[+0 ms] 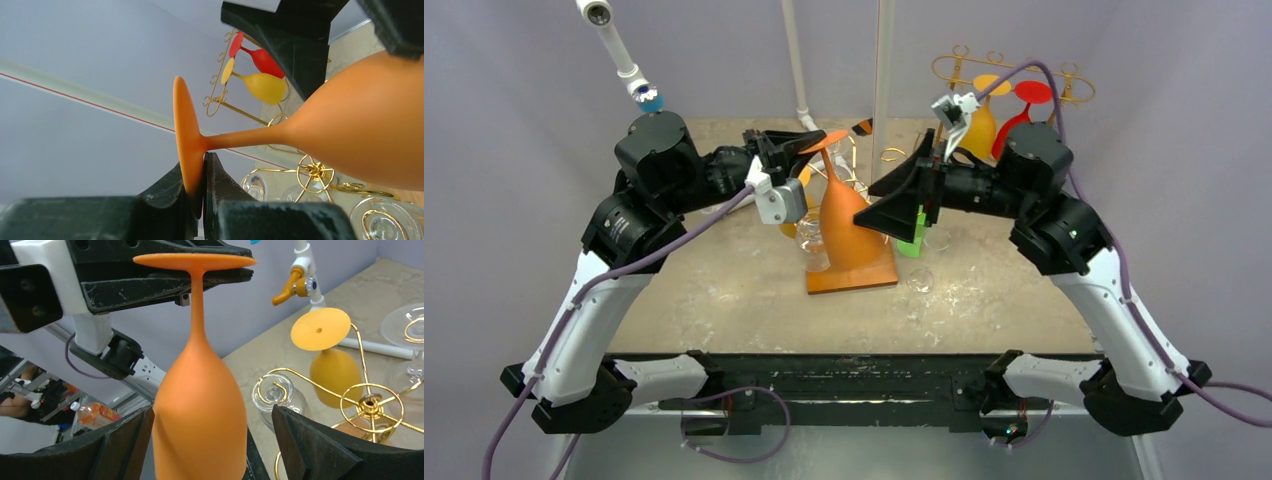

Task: Place the wine glass upside down on the wine glass rack
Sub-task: Turn the wine glass upside down at the wine rack.

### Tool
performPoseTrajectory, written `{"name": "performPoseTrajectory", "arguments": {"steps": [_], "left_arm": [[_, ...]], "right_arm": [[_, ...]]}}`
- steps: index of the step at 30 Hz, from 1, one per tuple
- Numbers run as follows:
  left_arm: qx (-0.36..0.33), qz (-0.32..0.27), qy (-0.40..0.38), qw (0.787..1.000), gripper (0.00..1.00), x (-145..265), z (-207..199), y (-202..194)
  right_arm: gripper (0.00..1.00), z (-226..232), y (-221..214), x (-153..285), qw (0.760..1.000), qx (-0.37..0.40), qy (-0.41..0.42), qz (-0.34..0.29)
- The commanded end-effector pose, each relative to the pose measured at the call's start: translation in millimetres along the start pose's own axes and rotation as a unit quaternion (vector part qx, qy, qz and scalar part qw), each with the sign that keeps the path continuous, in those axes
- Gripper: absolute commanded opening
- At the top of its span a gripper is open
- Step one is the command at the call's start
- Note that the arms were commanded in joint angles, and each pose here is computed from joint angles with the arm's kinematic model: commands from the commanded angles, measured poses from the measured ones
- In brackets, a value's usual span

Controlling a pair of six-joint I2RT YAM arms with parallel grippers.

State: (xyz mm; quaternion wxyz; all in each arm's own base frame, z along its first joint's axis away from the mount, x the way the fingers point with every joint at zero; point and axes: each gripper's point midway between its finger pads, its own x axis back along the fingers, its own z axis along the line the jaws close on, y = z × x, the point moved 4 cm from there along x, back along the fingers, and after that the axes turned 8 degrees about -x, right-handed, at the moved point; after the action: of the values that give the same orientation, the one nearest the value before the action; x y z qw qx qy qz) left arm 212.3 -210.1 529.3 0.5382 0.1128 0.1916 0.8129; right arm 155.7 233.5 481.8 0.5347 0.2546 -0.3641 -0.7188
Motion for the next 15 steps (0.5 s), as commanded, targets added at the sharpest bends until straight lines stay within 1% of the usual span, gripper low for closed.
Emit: {"name": "performPoseTrajectory", "arguments": {"steps": [1,6,11,15], "left_arm": [[-0.06,-0.062,0.007,0.996,0.0,-1,8,20],[-0.081,-0.063,0.013,0.995,0.0,2,9,22],[-0.102,-0.06,0.021,0.993,0.0,5,11,23],[-0.106,-0.066,0.043,0.991,0.0,8,18,26]], "right_arm": [[0.99,15,20,-10,0.998,0.054,0.017,-0.039],[0.99,18,10,-22,0.997,0.052,0.052,-0.02],[0.99,20,-16,-40,0.996,0.038,0.079,0.018],[0.99,15,-33,-52,0.997,0.025,0.068,0.038]]}}
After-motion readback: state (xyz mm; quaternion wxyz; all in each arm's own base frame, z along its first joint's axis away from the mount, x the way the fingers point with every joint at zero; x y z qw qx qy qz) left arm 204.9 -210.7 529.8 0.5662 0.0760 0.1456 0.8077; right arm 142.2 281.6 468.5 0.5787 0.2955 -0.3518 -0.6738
